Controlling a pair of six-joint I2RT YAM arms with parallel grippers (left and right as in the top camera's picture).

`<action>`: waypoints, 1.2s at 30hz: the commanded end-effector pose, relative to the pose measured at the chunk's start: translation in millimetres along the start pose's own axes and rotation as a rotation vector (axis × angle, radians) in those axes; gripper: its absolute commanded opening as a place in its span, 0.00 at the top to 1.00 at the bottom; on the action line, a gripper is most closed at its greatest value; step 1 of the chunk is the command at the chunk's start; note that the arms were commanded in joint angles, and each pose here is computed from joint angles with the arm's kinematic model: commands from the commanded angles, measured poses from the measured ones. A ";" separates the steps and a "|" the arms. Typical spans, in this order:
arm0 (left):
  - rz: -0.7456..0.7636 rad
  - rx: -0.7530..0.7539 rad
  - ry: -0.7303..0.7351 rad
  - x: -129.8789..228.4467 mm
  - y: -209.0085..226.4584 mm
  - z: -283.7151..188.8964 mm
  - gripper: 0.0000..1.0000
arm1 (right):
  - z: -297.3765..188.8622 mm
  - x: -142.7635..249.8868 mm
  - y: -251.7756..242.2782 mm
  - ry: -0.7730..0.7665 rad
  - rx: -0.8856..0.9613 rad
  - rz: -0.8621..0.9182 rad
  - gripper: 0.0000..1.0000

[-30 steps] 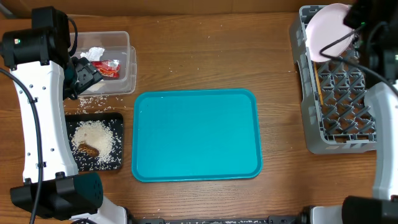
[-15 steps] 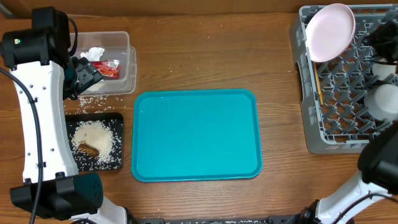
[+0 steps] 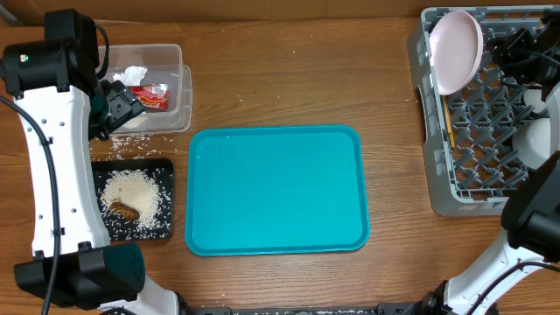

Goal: Sort waste into correct bins and load items into the dishwasher

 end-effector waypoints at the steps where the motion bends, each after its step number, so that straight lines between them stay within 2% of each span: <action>1: -0.023 0.024 -0.032 -1.7 3.6 -11.7 0.00 | -71.7 -32.5 60.7 -0.133 -0.069 -0.092 0.94; 3: -0.023 0.024 -0.032 -1.6 3.7 -11.8 0.00 | -95.2 -33.1 79.6 -0.155 -0.078 -0.110 0.90; 4: -0.023 0.024 -0.032 -1.6 3.7 -11.8 0.00 | -120.1 -28.7 97.3 -0.164 -0.082 -0.116 0.83; 5: -0.023 0.024 -0.032 -1.6 3.7 -11.8 0.00 | -133.3 -24.3 106.0 -0.163 -0.082 -0.113 0.80; 8: -0.023 0.023 -0.032 -1.7 3.7 -11.7 0.00 | -167.8 -1.6 124.2 -0.126 -0.067 -0.091 0.76; 11: -0.023 0.024 -0.032 -1.7 3.6 -11.7 0.00 | -195.5 29.3 132.9 -0.059 -0.030 -0.116 0.78; 13: -0.023 0.024 -0.032 -1.6 3.7 -11.8 0.00 | -208.8 48.4 131.3 -0.014 0.019 -0.128 0.85; 16: -0.023 0.024 -0.032 -1.7 3.6 -11.7 0.00 | -223.6 79.2 121.7 0.075 0.110 -0.079 0.88; 18: -0.023 0.024 -0.032 -1.7 3.6 -11.7 0.00 | -230.0 114.2 119.4 0.195 0.124 -0.110 0.89; 23: -0.023 0.024 -0.032 -1.6 3.7 -11.8 0.00 | -231.5 170.5 122.5 0.357 0.094 -0.144 0.90; 30: -0.023 0.024 -0.032 -1.6 3.7 -11.8 0.00 | -238.6 241.1 128.1 0.470 0.026 -0.155 0.89; 31: -0.023 0.024 -0.032 -1.6 3.7 -11.8 0.00 | -240.8 249.6 127.4 0.481 0.025 -0.149 0.78; 32: -0.023 0.024 -0.032 -1.6 3.7 -11.8 0.00 | -242.5 256.4 126.6 0.492 0.024 -0.149 0.01; 36: -0.023 0.024 -0.032 -1.7 3.6 -11.7 0.00 | -253.6 283.2 120.9 0.571 0.041 -0.115 0.00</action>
Point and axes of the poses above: each gripper's point midway between its finger pads, its own z axis out along the fingers, its own y axis along the line the jaws close on, x = y × z, the point moved 3 cm from there along -z, back along the fingers, and after that the axes turned 2 degrees about -z, right-handed, at the moved point
